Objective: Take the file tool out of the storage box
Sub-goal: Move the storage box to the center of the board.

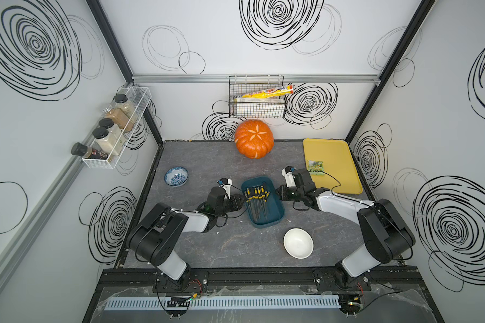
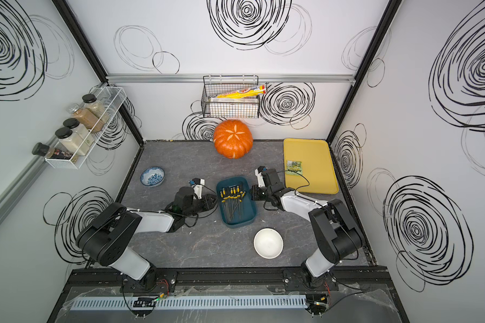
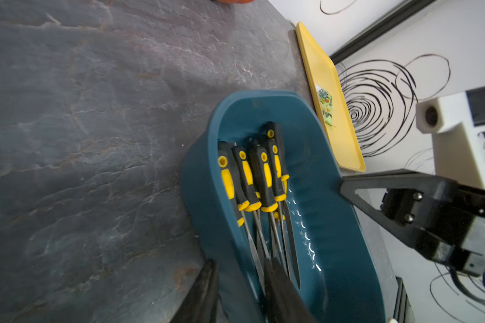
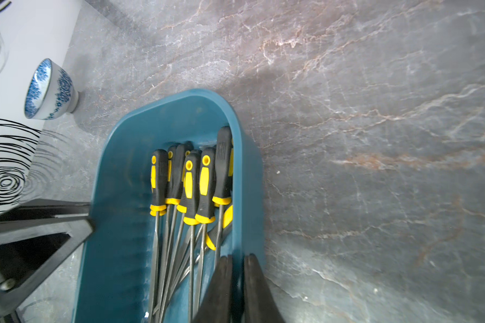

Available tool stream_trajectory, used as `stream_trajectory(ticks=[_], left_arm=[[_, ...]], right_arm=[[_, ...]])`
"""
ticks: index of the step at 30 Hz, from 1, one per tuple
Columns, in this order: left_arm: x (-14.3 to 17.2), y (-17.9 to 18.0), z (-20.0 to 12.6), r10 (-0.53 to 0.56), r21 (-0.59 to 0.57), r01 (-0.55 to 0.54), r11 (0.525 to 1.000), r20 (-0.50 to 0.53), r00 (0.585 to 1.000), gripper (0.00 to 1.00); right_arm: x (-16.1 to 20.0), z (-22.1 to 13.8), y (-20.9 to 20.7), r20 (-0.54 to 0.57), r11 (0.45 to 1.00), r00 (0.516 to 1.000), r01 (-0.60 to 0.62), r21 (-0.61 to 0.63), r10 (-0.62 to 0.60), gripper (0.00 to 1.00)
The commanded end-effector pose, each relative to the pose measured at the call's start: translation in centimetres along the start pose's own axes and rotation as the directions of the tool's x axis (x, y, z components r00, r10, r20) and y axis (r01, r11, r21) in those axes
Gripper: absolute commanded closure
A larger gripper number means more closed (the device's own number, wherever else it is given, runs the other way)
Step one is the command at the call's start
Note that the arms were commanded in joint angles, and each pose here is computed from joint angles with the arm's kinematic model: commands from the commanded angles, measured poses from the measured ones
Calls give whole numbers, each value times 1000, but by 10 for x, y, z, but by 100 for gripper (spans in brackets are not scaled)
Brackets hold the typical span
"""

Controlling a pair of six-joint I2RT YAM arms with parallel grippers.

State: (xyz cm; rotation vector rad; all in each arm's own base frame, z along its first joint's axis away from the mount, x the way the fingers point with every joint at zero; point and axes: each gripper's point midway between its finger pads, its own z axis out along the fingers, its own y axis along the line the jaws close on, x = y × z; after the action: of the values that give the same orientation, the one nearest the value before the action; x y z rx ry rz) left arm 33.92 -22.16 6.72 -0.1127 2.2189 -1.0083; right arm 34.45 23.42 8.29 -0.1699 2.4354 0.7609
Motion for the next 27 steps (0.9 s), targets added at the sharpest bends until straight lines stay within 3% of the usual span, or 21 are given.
stream_trajectory(ticks=[1, 8, 15, 21, 27], left_arm=[[-15, -6, 8, 24, 19, -25, 1000, 28, 999, 73], [-33, 1, 17, 24, 3, -25, 1000, 21, 999, 82], [-39, 2, 19, 36, -12, -36, 999, 11, 999, 79], [-35, 6, 17, 24, -10, -24, 1000, 9, 1000, 69], [-43, 3, 3, 26, -19, -25, 1000, 51, 998, 46]], right_arm=[[2, 3, 16, -8, 998, 1000, 11, -63, -12, 84], [13, 5, 14, -47, 998, 999, 7, -66, -10, 78], [16, 10, 10, -68, 999, 998, 11, -51, -14, 77], [13, 11, 7, -58, 999, 998, 22, -31, -24, 71], [-2, 0, 10, -1, 999, 999, 40, -12, -40, 56]])
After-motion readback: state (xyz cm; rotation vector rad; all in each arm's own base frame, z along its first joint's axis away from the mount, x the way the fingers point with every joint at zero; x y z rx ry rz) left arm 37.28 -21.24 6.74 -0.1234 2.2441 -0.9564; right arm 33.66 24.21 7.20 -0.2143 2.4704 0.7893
